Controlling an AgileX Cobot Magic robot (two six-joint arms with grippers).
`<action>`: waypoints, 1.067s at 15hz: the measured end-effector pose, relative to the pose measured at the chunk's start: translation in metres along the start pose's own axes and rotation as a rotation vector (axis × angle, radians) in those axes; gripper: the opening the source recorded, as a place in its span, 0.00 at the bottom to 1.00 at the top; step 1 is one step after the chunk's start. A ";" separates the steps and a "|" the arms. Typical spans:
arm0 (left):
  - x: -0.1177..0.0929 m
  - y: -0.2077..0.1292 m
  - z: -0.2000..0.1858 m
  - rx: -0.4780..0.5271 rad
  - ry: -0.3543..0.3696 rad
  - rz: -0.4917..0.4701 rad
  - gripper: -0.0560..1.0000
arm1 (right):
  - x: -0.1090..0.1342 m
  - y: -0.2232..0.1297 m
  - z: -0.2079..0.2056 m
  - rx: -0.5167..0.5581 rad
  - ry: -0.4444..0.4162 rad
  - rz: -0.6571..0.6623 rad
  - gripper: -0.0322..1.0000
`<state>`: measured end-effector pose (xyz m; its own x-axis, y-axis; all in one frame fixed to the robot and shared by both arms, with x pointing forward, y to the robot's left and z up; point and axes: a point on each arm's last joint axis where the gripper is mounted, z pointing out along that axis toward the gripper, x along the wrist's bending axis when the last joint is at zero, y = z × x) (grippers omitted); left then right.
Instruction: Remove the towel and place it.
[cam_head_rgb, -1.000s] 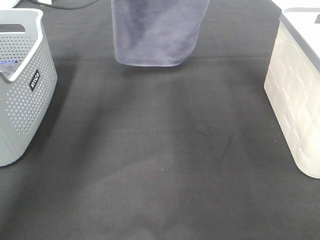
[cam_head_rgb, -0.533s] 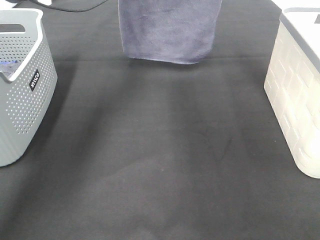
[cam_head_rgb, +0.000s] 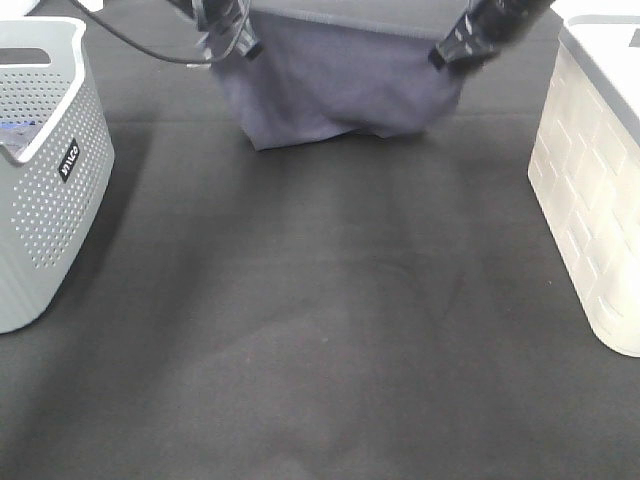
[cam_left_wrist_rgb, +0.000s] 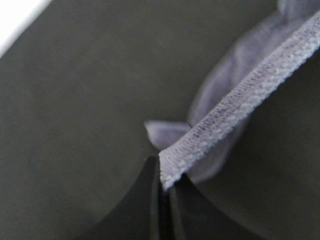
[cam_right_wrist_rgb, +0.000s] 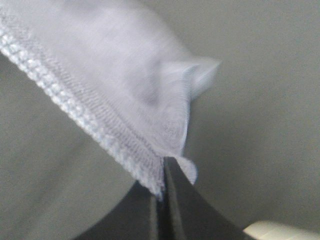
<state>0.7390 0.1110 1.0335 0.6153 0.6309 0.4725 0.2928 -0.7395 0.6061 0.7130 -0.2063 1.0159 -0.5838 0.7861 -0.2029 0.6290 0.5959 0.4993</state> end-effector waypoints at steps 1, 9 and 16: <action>-0.007 -0.009 -0.007 0.134 -0.100 -0.016 0.05 | 0.011 -0.010 -0.001 0.110 0.123 0.012 0.04; -0.051 -0.050 -0.003 0.477 -0.466 -0.107 0.05 | 0.030 -0.035 -0.002 0.380 0.337 0.022 0.04; -0.103 -0.084 0.009 0.636 -0.603 -0.088 0.05 | 0.052 -0.078 0.019 0.556 0.413 0.086 0.04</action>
<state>0.6571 0.1064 0.9281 0.8005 0.5931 -0.0864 0.5987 -0.7980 0.0687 0.6432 -0.2090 0.9506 -0.5985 0.7731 0.2100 0.7867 0.6167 -0.0286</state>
